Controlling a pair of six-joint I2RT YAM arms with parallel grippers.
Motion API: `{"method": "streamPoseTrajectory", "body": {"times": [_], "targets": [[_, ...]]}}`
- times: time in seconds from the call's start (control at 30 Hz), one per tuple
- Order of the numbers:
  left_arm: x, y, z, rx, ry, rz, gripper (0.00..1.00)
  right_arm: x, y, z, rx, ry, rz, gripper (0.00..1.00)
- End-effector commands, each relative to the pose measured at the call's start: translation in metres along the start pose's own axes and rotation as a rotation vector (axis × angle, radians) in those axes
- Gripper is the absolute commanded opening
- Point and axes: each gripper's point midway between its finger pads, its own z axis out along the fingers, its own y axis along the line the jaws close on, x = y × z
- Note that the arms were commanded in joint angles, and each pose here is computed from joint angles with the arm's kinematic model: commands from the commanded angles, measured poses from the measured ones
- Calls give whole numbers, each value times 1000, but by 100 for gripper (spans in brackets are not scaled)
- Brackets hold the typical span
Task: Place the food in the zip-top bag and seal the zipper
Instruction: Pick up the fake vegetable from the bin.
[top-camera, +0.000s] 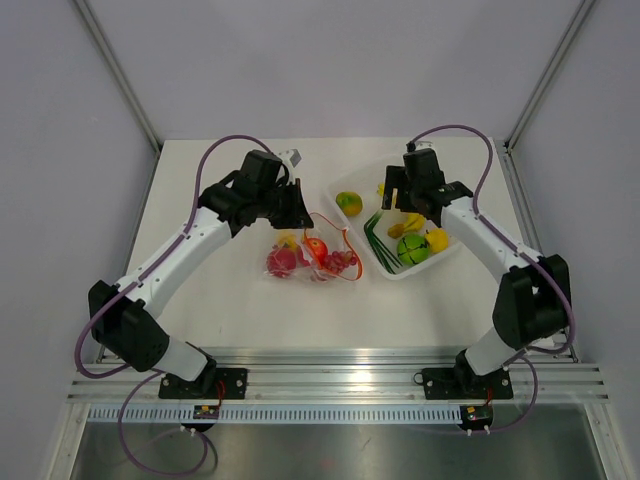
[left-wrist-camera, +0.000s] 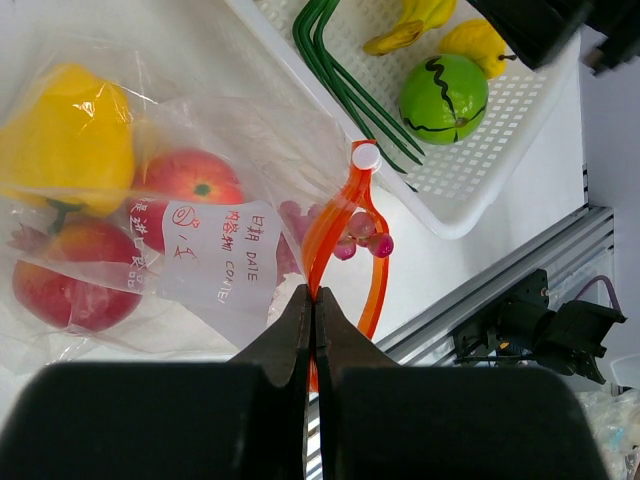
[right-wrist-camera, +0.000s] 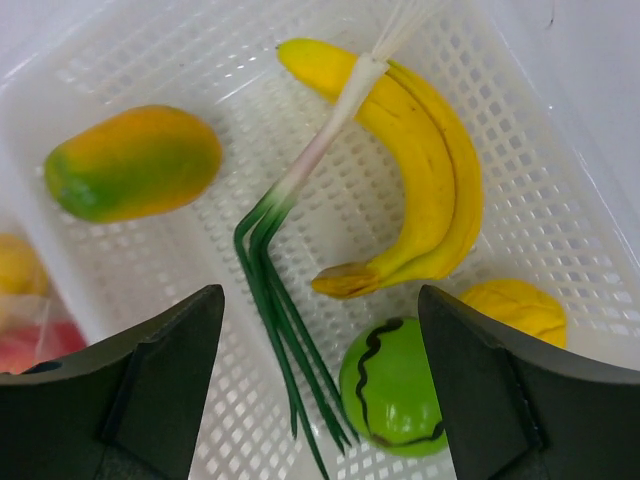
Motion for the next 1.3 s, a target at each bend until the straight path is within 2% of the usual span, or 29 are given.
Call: {"method": "streamPoseTrajectory", "body": {"times": [0.0, 0.13, 0.43, 0.57, 0.67, 0.77, 0.8, 0.9, 1.27], "targets": [[-24, -22, -22, 72, -94, 37, 0, -21, 3, 29, -34, -48, 88, 85], [-23, -19, -20, 61, -91, 38, 0, -10, 2, 72, -11, -2, 109, 78], [-22, -15, -23, 41, -94, 49, 0, -10, 11, 122, -43, 29, 195, 67], [-20, -14, -24, 38, -92, 54, 0, -7, 11, 131, -35, 32, 211, 56], [-19, -13, -23, 38, -90, 54, 0, -5, 12, 133, -33, 38, 222, 37], [-19, -15, -21, 49, -86, 49, 0, -10, 9, 125, -34, 21, 234, 22], [-19, -16, -21, 53, -85, 48, 0, -18, 10, 118, -41, -1, 242, 12], [-20, -17, -21, 60, -86, 45, 0, -33, 8, 95, -50, -49, 248, 1], [-28, -33, -14, 136, -101, 5, 0, -89, 7, -14, -124, -228, 232, 0]]}}
